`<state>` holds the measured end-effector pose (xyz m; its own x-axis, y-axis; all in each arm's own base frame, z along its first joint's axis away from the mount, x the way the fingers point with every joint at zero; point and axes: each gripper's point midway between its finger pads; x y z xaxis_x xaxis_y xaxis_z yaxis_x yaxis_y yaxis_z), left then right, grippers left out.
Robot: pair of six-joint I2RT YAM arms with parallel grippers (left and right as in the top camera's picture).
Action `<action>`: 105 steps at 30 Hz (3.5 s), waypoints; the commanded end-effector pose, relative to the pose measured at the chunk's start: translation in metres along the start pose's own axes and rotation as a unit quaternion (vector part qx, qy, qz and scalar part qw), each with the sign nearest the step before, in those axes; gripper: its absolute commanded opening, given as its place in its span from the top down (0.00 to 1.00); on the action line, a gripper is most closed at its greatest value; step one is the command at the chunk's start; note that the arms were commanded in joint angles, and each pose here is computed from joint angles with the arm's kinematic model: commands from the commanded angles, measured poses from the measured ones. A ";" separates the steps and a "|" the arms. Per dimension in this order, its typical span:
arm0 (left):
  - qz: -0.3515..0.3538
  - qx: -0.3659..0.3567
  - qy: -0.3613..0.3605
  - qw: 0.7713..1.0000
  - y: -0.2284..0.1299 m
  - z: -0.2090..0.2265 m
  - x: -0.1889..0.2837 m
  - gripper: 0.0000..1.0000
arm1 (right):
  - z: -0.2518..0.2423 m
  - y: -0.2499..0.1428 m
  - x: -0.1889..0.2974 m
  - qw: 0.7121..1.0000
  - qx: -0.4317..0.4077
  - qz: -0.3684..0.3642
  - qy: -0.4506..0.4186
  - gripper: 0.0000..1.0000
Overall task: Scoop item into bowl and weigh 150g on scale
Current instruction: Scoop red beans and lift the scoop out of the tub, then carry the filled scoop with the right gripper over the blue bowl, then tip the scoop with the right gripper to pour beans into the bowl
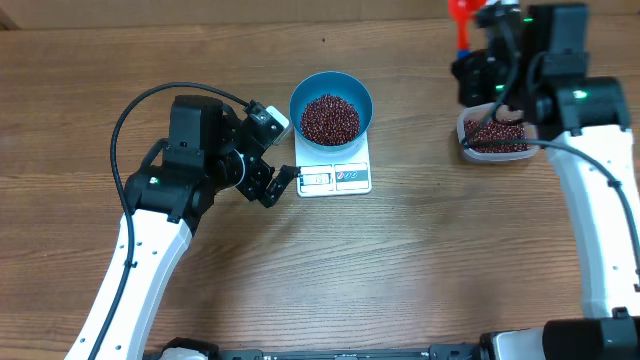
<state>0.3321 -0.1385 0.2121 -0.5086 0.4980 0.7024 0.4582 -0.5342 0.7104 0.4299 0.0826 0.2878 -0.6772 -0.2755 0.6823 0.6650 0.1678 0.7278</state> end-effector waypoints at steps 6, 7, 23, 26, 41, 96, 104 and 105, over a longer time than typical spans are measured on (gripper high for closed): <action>-0.001 0.006 0.003 1.000 0.000 0.003 0.001 0.00 | 0.016 -0.019 -0.052 0.968 0.233 0.075 -0.064 0.96; -0.001 0.006 0.003 1.000 0.000 0.003 0.001 0.00 | 0.018 -0.023 -0.058 0.962 0.250 0.086 -0.070 0.96; -0.001 0.006 0.003 1.000 0.000 0.003 0.001 0.00 | 0.048 -0.051 -0.102 0.881 0.440 0.157 -0.076 0.96; -0.001 0.006 0.003 1.000 0.000 0.003 0.001 0.00 | 0.050 -0.056 -0.107 0.861 0.475 0.167 -0.065 0.96; -0.001 0.006 0.003 1.000 0.000 0.003 0.001 0.00 | 0.080 -0.088 -0.137 0.830 0.521 0.201 -0.018 0.96; -0.001 0.006 0.003 1.000 0.000 0.003 0.001 0.00 | 0.076 -0.080 -0.152 0.707 0.657 0.235 -0.117 0.96; -0.001 0.006 0.003 1.000 0.000 0.003 0.001 0.00 | 0.077 -0.077 -0.152 0.706 0.659 0.230 -0.122 0.96; -0.001 0.006 0.003 1.000 0.000 0.003 0.001 0.00 | 0.076 -0.077 -0.152 0.706 0.659 0.230 -0.122 0.96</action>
<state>0.3322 -0.1385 0.2121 -0.5088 0.4980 0.7022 0.4579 -0.5342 0.7106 0.4590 0.1820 0.1379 -0.6295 0.2342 0.7408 0.0800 0.9680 -0.2380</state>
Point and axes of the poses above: each gripper's point midway between its finger pads, its own x axis back along the fingers, its own z axis along the line the jaws close on, y = z × x, and after that the axes turned 3 degrees about -x, right-handed
